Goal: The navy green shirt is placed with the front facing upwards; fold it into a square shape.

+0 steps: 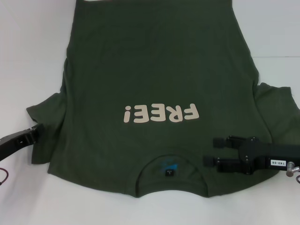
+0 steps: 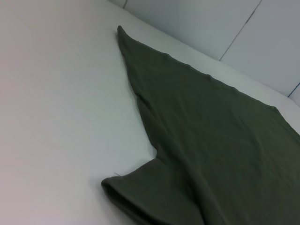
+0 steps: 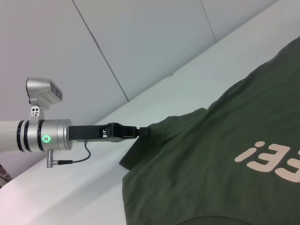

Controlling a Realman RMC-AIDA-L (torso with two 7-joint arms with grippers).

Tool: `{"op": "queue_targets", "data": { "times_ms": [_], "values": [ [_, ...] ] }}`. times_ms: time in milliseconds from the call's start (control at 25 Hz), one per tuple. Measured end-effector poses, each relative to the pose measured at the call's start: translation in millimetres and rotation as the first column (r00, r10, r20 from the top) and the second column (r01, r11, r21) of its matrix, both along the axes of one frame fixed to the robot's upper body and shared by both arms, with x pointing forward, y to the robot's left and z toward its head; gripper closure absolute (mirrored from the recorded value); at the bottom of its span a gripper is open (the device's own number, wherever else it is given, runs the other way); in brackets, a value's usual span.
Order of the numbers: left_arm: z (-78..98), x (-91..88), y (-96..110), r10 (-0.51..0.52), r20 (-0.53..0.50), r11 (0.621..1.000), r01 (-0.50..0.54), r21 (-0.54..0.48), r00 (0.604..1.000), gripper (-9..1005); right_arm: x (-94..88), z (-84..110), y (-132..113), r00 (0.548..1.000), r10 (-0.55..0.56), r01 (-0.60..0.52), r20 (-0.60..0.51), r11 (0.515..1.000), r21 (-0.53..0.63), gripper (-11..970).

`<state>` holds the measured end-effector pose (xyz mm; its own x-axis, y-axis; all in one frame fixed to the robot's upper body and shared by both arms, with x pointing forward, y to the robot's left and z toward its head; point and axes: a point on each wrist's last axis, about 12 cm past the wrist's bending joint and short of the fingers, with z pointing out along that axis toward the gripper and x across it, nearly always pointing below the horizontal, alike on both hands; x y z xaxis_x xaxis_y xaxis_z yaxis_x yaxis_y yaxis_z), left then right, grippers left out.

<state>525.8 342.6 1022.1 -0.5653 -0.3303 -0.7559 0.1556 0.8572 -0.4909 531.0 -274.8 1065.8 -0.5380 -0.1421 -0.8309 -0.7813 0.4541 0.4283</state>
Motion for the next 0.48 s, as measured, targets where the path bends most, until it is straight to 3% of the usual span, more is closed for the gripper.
{"op": "queue_targets", "data": {
  "times_ms": [200,480],
  "values": [
    [1.3,1.6,0.4,-0.002,0.003,1.0,0.002,0.002,1.0,994,0.2,0.0,0.0,1.0,-0.001,0.001,0.001,1.0,0.0,60],
    [4.7,7.5,13.5,0.051,0.004,0.996,-0.051,0.073,0.999,993,0.5,0.5,0.5,1.0,-0.005,0.005,0.005,1.0,0.009,59]
  ]
}}
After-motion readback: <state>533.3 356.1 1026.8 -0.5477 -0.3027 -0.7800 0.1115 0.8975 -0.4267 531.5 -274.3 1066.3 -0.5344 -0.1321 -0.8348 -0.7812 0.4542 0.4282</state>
